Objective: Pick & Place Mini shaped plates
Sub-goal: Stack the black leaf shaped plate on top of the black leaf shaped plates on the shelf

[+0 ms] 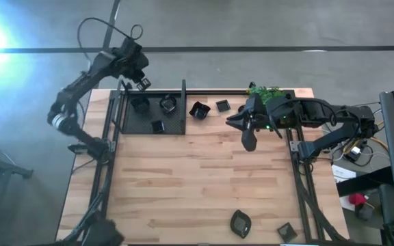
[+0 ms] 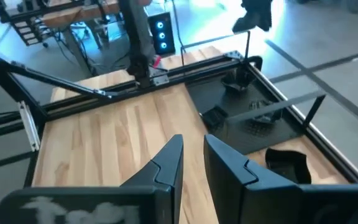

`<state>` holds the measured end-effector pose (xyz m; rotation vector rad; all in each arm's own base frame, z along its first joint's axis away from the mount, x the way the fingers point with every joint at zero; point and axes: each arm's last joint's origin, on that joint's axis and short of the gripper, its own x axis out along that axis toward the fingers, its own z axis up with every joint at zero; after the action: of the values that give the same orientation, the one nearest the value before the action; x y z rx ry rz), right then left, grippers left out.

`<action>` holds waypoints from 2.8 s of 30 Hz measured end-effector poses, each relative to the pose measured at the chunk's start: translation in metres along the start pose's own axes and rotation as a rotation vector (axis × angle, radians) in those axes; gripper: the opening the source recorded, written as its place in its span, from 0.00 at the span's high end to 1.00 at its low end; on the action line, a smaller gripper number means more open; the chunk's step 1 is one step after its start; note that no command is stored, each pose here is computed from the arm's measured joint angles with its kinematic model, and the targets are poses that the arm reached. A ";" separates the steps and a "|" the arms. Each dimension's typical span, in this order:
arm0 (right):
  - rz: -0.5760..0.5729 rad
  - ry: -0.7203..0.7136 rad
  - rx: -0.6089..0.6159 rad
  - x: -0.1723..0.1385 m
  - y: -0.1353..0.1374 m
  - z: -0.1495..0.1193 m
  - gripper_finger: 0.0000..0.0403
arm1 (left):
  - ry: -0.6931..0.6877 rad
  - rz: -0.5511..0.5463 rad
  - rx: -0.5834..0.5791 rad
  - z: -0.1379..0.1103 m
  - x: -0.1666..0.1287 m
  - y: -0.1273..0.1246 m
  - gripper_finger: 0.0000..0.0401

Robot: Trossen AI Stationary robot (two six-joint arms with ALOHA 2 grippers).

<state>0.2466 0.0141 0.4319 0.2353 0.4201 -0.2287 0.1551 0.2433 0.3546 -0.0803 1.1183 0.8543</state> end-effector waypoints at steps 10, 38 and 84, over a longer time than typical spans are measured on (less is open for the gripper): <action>-0.031 0.149 0.077 -0.001 -0.003 -0.015 0.85 | -0.355 -0.128 0.029 -0.023 -0.114 -0.062 0.90; 0.127 0.825 0.347 -0.014 0.034 -0.090 0.85 | -0.565 -0.566 0.149 -0.080 -0.182 -0.210 0.90; -0.352 1.189 0.684 0.115 0.140 -0.247 0.85 | -0.635 -0.674 0.554 -0.090 -0.188 -0.216 0.90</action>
<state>0.2938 0.1938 0.1889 0.9865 1.5709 -0.5728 0.1936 -0.0527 0.3899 0.2508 0.6158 -0.0648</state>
